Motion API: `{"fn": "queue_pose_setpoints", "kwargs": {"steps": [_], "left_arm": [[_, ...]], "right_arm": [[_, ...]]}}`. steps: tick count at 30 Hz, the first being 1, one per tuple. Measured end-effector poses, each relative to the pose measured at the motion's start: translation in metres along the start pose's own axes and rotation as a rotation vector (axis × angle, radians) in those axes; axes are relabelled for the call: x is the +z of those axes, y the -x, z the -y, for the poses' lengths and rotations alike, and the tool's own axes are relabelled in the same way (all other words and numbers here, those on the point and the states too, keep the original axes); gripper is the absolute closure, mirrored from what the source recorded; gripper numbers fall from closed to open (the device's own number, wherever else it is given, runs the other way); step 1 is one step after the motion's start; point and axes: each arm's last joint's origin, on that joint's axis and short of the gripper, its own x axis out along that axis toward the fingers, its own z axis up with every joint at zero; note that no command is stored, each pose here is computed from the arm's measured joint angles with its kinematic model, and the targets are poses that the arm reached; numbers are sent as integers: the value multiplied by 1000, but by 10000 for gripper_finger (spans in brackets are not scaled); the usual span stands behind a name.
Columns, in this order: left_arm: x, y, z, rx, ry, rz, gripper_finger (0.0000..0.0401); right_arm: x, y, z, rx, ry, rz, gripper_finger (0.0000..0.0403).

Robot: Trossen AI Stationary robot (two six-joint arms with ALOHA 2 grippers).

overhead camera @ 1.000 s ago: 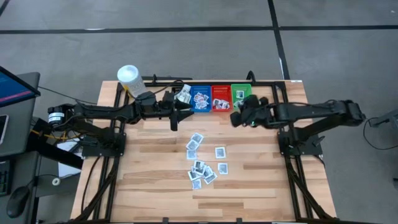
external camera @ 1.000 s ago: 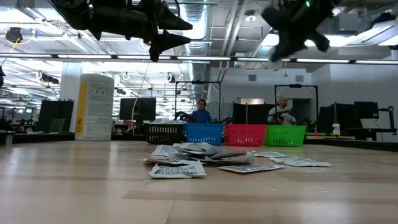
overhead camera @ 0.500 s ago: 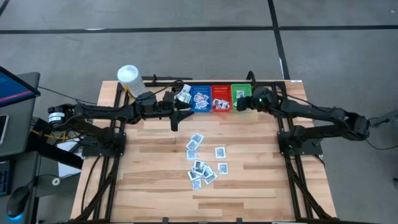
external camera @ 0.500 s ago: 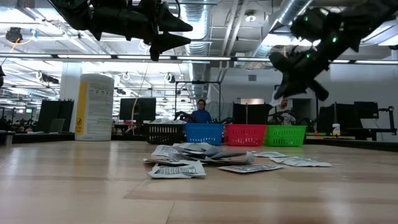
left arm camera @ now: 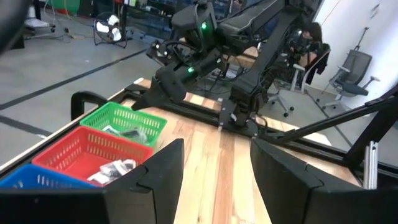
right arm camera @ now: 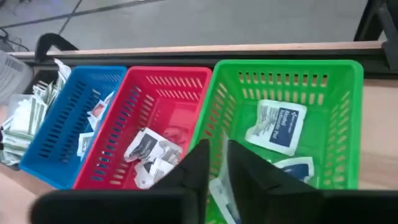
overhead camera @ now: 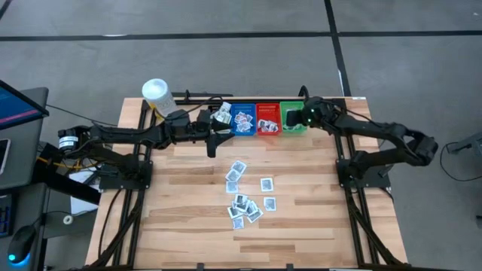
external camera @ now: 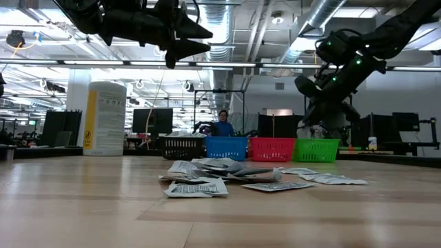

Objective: Pick & Place First Aid Supplies
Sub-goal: Put the blue alcohol pad in the green bin, then put the gray towelette pack in the red bin

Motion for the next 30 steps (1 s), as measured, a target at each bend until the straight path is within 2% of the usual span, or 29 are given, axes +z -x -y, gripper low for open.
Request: {"fn": "queue_pose_setpoints", "kwargs": {"steps": [6, 9, 12, 16, 21, 24, 30], "left_arm": [[-4, 0, -3, 15, 6, -34, 215], [-7, 1, -4, 17, 10, -44, 215], [-12, 3, -4, 19, 23, -60, 215], [-18, 8, -4, 23, 38, -75, 215], [-18, 17, -3, 14, 40, -64, 215], [-22, 23, -3, 15, 38, -68, 215], [-38, 34, 1, -29, 41, -110, 215]], "right_arm": [[-4, -8, 2, -31, -2, -26, 285], [-6, -7, 4, -50, -3, -38, 275], [-5, -1, 0, -44, 9, -15, 281], [-5, 16, -18, 41, 107, 69, 297], [-13, 45, -48, 223, 272, 148, 307], [-26, 59, -63, 334, 368, 126, 308], [-65, 79, -88, 502, 481, 24, 308]]}}
